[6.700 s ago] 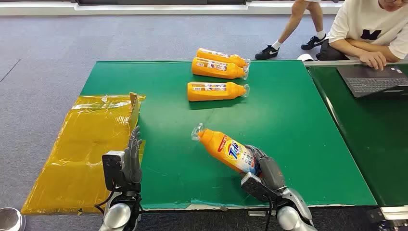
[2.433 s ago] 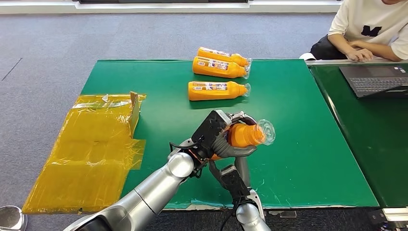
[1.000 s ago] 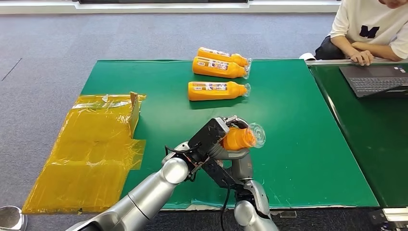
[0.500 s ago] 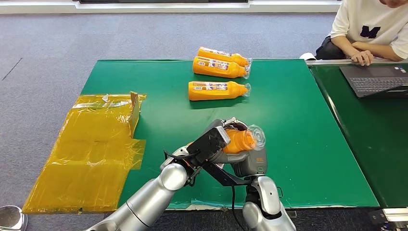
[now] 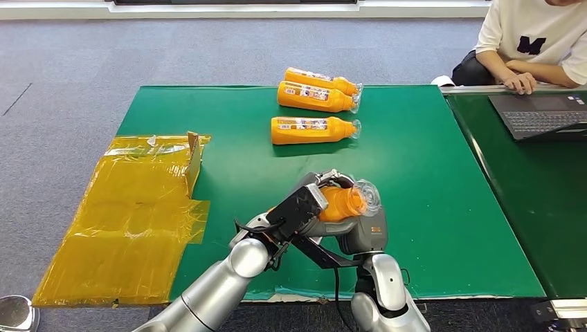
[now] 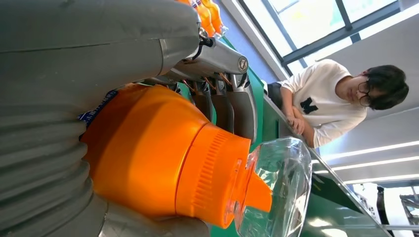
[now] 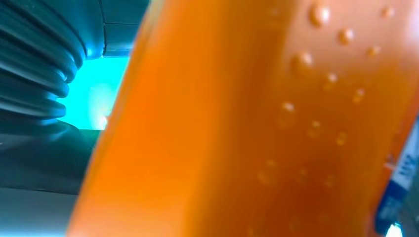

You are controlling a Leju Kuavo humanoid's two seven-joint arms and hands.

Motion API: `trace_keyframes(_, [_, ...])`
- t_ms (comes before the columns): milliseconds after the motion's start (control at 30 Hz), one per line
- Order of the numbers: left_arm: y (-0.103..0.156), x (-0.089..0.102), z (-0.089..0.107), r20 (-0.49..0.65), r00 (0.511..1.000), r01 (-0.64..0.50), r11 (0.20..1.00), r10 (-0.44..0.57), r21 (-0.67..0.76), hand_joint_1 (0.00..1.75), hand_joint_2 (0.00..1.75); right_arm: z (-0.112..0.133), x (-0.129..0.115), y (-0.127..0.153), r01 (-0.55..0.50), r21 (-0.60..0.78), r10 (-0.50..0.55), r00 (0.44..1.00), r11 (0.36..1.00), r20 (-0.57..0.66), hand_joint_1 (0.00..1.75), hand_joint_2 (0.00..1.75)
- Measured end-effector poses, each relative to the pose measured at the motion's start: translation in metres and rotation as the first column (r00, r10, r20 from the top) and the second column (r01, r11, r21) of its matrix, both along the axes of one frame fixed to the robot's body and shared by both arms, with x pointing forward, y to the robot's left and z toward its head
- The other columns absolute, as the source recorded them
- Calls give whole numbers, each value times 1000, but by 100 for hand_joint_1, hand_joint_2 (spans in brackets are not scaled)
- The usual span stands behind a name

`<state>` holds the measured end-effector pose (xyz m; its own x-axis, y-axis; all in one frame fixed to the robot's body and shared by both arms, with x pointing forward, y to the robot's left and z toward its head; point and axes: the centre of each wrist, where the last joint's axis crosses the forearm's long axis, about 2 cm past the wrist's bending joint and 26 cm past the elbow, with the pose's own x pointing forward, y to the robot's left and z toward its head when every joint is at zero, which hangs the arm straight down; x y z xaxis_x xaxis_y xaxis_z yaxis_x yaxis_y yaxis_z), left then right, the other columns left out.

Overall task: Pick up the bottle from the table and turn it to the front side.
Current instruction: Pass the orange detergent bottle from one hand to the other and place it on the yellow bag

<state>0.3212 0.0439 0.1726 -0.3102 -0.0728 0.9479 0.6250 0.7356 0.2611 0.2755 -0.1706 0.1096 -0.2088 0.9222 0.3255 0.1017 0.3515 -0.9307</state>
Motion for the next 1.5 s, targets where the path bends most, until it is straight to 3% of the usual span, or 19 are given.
trace_keyframes(133, [5, 2, 2, 64, 995, -83, 996, 81, 29, 175, 175, -3, -5, 2, -36, 94, 42, 997, 995, -59, 0, 0])
trace_keyframes(267, [22, 13, 6, 108, 978, -183, 982, 178, 38, 175, 175, -8, -10, 1, -92, 324, 148, 977, 941, -155, 0, 0])
trace_keyframes(400, [48, 29, 8, 143, 954, -270, 962, 262, 41, 175, 175, -20, -18, -1, -150, 617, 369, 897, 772, -244, 0, 0])
trace_keyframes(500, [60, 42, 18, 178, 935, -318, 948, 308, 31, 175, 175, -34, -26, -1, -152, 702, 465, 840, 696, -279, 0, 0])
trace_keyframes(700, [83, 64, 35, 248, 868, -451, 892, 430, 34, 175, 175, -60, -41, -1, -83, 718, 485, 790, 691, -375, 0, 0])
trace_keyframes(933, [115, 88, 52, 364, 760, -594, 803, 538, 51, 175, 175, -72, -49, -2, -41, 718, 482, 768, 695, -422, 0, 0])
trace_keyframes(1133, [127, 94, 52, 394, 726, -634, 770, 563, 68, 175, 175, -75, -50, -2, -35, 717, 480, 765, 697, -430, 0, 0])
trace_keyframes(1367, [150, 101, 52, 593, 563, -768, 629, 576, 118, 175, 175, -76, -50, -3, -42, 719, 483, 767, 694, -422, 0, 0])
trace_keyframes(1500, [161, 103, 45, 652, 538, -790, 589, 535, 168, 175, 175, -76, -49, -5, -43, 718, 479, 773, 695, -417, 0, 0])
